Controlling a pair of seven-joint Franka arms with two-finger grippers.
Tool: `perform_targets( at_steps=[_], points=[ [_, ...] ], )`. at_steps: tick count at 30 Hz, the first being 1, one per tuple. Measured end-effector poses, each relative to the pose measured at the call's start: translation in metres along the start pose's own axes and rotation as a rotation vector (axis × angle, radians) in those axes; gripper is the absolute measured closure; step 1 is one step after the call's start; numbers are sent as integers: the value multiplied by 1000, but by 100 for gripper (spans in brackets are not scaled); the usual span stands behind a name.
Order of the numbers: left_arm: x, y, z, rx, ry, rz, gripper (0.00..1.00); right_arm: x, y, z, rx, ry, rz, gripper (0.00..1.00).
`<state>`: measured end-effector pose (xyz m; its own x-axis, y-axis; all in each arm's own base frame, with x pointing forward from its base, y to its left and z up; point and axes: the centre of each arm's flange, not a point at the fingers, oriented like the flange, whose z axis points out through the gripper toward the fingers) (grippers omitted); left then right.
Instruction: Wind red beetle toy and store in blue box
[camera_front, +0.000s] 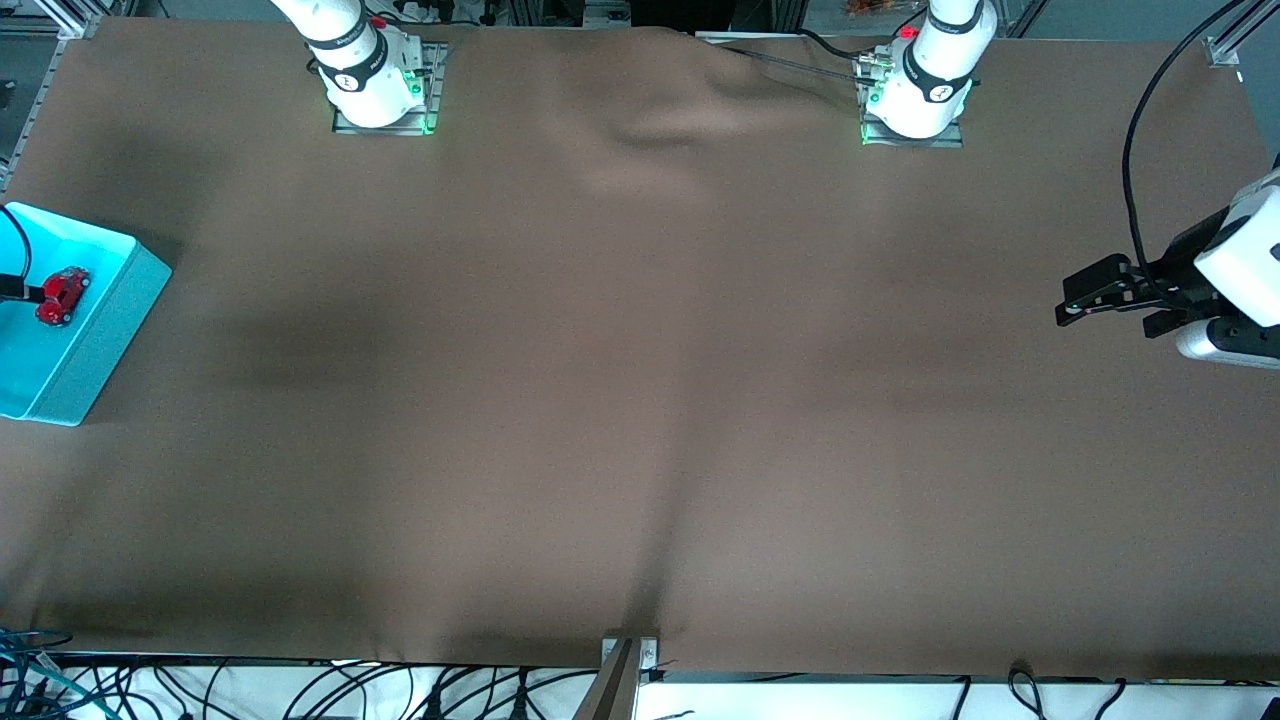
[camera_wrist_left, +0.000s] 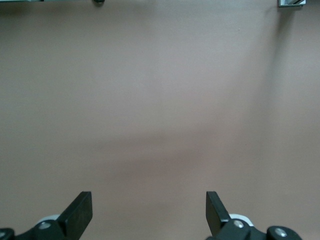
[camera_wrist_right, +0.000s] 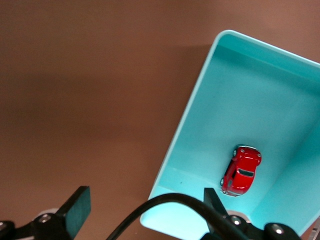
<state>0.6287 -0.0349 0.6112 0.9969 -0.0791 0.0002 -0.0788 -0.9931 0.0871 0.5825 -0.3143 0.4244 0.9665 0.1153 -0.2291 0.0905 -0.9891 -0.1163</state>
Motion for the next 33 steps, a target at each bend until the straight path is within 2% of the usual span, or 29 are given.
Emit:
perform_targets(
  at_steps=[10, 17, 33],
  points=[
    [0, 0, 0, 0, 0, 0, 0, -18, -37, -44, 17, -1, 0, 0],
    [0, 0, 0, 0, 0, 0, 0, -27, -52, -60, 24, 12, 50, 0],
    [0, 0, 0, 0, 0, 0, 0, -54, -102, -97, 42, 15, 51, 0]
  ],
)
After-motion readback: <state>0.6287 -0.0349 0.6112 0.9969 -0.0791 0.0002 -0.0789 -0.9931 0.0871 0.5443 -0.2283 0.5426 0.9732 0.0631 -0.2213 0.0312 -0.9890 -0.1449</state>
